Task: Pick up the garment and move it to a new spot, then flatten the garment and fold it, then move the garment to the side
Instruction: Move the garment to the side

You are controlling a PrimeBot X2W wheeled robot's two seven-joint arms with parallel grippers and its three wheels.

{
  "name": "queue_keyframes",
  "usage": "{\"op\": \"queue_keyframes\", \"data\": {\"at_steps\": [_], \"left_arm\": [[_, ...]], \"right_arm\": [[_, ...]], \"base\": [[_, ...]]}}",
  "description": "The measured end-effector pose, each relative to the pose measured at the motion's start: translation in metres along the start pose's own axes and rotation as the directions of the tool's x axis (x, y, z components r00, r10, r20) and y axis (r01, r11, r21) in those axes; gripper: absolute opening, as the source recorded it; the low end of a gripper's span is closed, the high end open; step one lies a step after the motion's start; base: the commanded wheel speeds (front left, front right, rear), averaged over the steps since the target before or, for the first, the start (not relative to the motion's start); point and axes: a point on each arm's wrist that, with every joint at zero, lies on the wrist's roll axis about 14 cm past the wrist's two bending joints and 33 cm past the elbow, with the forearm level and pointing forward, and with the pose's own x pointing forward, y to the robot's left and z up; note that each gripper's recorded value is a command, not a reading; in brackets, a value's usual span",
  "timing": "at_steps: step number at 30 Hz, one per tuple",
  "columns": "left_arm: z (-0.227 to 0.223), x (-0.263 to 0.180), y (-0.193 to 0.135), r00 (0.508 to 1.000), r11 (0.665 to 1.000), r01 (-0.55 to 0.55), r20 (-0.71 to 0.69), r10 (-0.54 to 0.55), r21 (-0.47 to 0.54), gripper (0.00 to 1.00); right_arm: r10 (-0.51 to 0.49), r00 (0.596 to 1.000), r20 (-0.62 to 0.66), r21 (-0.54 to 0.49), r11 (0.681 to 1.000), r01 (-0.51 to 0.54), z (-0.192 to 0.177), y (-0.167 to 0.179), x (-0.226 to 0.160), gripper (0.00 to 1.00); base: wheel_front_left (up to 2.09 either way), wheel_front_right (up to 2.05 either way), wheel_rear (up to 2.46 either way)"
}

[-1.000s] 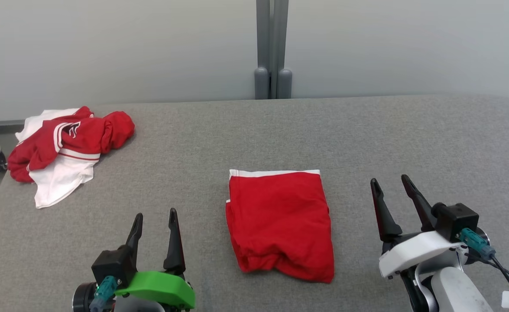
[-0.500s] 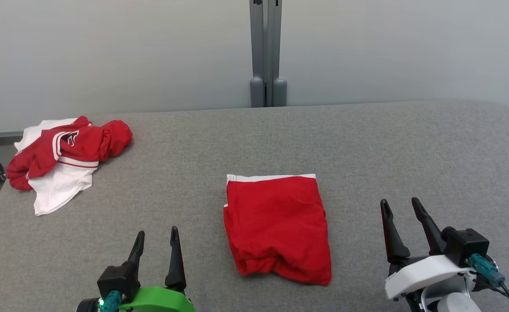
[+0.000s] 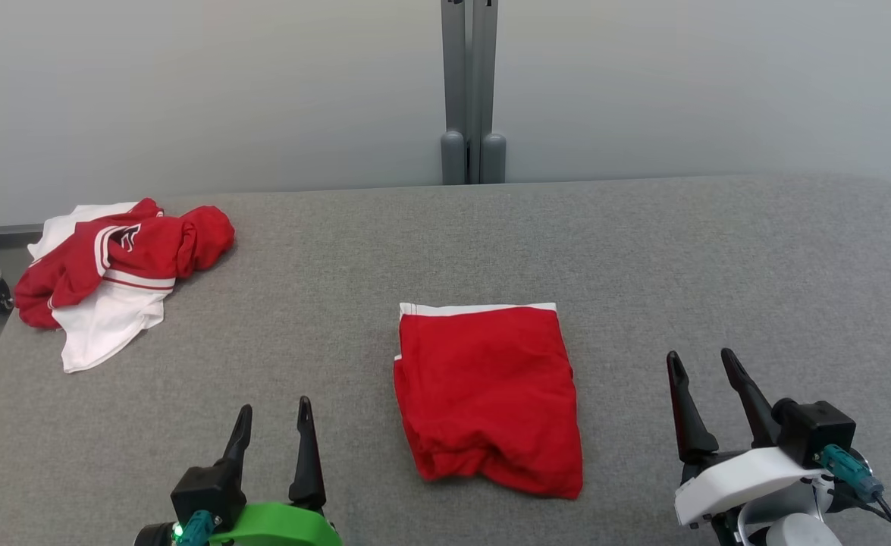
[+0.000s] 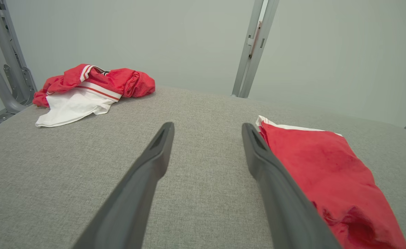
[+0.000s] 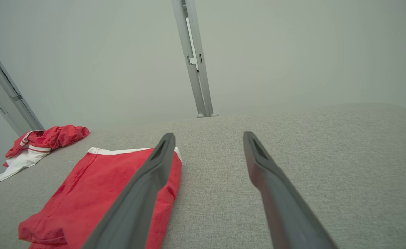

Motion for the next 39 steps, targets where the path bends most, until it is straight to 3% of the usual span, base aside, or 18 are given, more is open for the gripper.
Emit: {"op": "queue_keyframes", "data": {"at_steps": [6, 9, 13, 21, 35, 36, 37, 38, 39], "left_arm": [[-0.002, -0.001, 0.001, 1.000, 1.000, -0.008, -0.003, 0.008, -0.007, 1.00], [-0.003, -0.002, 0.003, 1.000, 1.000, -0.017, -0.006, 0.017, -0.011, 1.00], [-0.008, -0.004, 0.009, 0.999, 0.999, -0.038, -0.020, 0.038, -0.018, 1.00], [-0.011, -0.010, 0.027, 0.995, 0.995, -0.098, -0.027, 0.097, -0.016, 1.00], [-0.014, -0.024, 0.061, 0.977, 0.977, -0.212, -0.038, 0.212, -0.005, 1.00], [-0.014, -0.025, 0.062, 0.976, 0.976, -0.216, -0.039, 0.216, -0.004, 1.00], [-0.015, -0.025, 0.063, 0.975, 0.976, -0.219, -0.040, 0.219, -0.004, 1.00], [-0.015, -0.025, 0.063, 0.975, 0.975, -0.220, -0.040, 0.220, -0.003, 1.00], [-0.015, -0.025, 0.062, 0.975, 0.976, -0.217, -0.040, 0.217, -0.002, 1.00]], "right_arm": [[-0.021, 0.997, -0.079, 0.017, 1.000, 0.022, -0.009, -0.007, 0.007, 1.00], [0.006, 0.980, -0.199, 0.028, 1.000, -0.001, -0.022, 0.000, 0.018, 1.00], [0.076, 0.926, -0.370, 0.064, 0.996, -0.056, -0.038, 0.013, 0.032, 1.00], [0.162, 0.808, -0.566, 0.131, 0.986, -0.106, -0.072, 0.030, 0.048, 1.00], [0.218, 0.614, -0.759, 0.204, 0.974, -0.093, -0.141, 0.052, 0.054, 1.00], [0.221, 0.609, -0.762, 0.205, 0.974, -0.097, -0.142, 0.054, 0.054, 0.89], [0.230, 0.608, -0.760, 0.214, 0.972, -0.100, -0.143, 0.057, 0.055, 0.39], [0.239, 0.606, -0.759, 0.228, 0.969, -0.097, -0.144, 0.060, 0.054, 0.00], [0.247, 0.601, -0.760, 0.239, 0.966, -0.095, -0.144, 0.062, 0.053, 0.00]], "base": [[0.00, 0.00, 0.00], [0.00, 0.00, 0.00], [0.00, 0.00, 0.00], [0.00, 0.00, 0.00], [0.00, 0.00, 0.00], [0.00, 0.00, 0.00], [0.00, 0.00, 0.00], [0.00, 0.00, 0.00], [0.00, 0.00, 0.00]]}}
